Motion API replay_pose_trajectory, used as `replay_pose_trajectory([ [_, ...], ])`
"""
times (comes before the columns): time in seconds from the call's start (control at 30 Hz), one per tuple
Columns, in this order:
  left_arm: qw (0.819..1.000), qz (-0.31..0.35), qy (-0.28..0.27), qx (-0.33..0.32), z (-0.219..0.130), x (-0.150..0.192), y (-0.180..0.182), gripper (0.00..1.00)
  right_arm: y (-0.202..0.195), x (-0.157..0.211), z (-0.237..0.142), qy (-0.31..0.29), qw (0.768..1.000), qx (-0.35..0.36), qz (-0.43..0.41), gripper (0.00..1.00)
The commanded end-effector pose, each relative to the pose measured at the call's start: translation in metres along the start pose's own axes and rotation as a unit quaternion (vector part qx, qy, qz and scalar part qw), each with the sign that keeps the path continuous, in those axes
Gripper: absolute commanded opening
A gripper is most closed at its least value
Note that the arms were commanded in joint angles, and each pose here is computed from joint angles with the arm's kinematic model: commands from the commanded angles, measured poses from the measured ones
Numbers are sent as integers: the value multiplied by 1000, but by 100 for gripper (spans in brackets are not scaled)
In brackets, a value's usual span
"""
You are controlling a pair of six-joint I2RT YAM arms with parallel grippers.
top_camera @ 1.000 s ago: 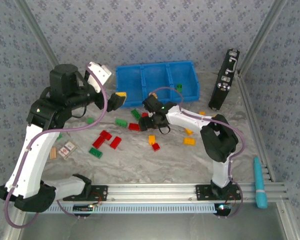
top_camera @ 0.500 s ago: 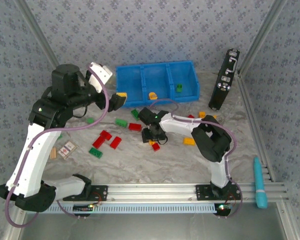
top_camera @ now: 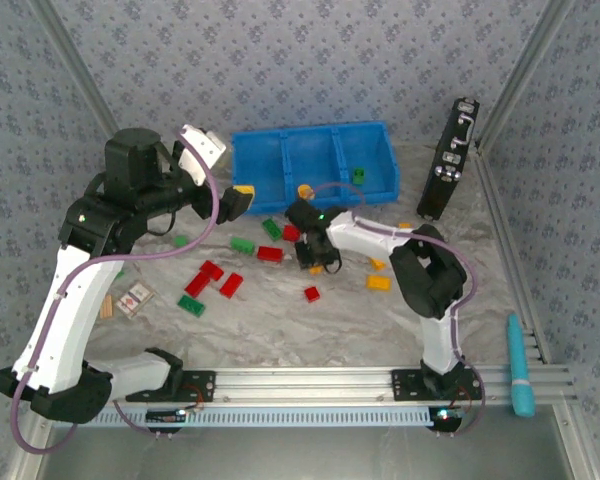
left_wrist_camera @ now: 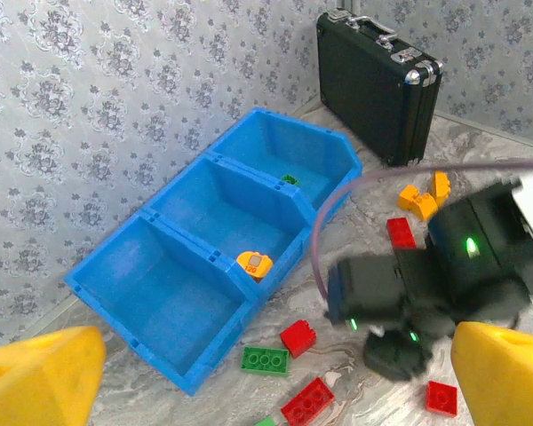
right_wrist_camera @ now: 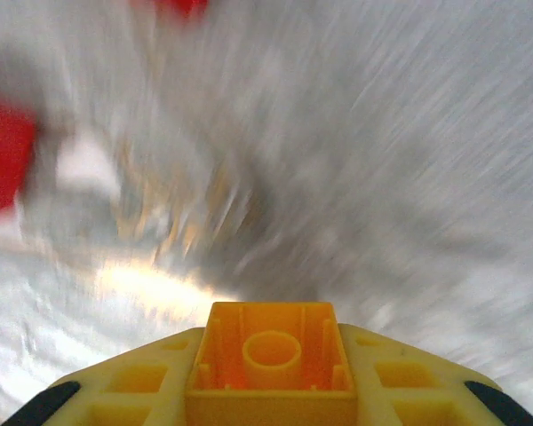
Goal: Sort the legos into containers by color
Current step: Place the lego in the container.
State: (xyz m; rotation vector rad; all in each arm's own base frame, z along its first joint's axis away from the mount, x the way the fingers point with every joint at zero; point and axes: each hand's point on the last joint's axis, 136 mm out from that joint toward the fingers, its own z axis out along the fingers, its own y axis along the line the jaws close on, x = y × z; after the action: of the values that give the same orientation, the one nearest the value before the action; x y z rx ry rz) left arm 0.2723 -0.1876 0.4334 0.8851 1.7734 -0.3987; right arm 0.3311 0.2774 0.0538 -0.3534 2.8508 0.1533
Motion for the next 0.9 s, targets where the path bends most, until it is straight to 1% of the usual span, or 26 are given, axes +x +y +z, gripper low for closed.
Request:
replay_pose_trajectory([
  [0.0, 1000, 12, -13, 11, 3, -5, -4, 100, -27, -82, -47, -114, 993, 22, -33, 28],
  [0.07, 1000, 14, -13, 10, 4, -2, -4, 100, -33, -116, -53, -157, 986, 31, -51, 28],
  [0.13, 1000, 15, -10, 11, 7, -1, -4, 100, -43, -149, -50, -191, 978, 52, -63, 27],
  [0.2, 1000, 14, -6, 12, 9, 0, -3, 100, -51, -177, -46, -214, 973, 61, -65, 27],
  [0.3, 1000, 14, -1, 14, 12, -1, -2, 100, -59, -210, -35, -242, 966, 72, -60, 28],
  [0.4, 1000, 15, 1, 14, 12, -3, -1, 100, -58, -233, -19, -256, 961, 78, -70, 29],
  [0.53, 1000, 15, 7, 12, 13, -4, 0, 100, -57, -250, 7, -252, 962, 78, -66, 31],
  [0.63, 1000, 12, 8, 14, 14, -6, 1, 100, -57, -252, 22, -246, 964, 76, -63, 33],
  [0.77, 1000, 10, 12, 14, 15, -5, 1, 100, -57, -250, 15, -250, 964, 75, -58, 40],
  [0.87, 1000, 7, 14, 16, 18, -6, 2, 100, -60, -250, -7, -269, 958, 83, -53, 47],
])
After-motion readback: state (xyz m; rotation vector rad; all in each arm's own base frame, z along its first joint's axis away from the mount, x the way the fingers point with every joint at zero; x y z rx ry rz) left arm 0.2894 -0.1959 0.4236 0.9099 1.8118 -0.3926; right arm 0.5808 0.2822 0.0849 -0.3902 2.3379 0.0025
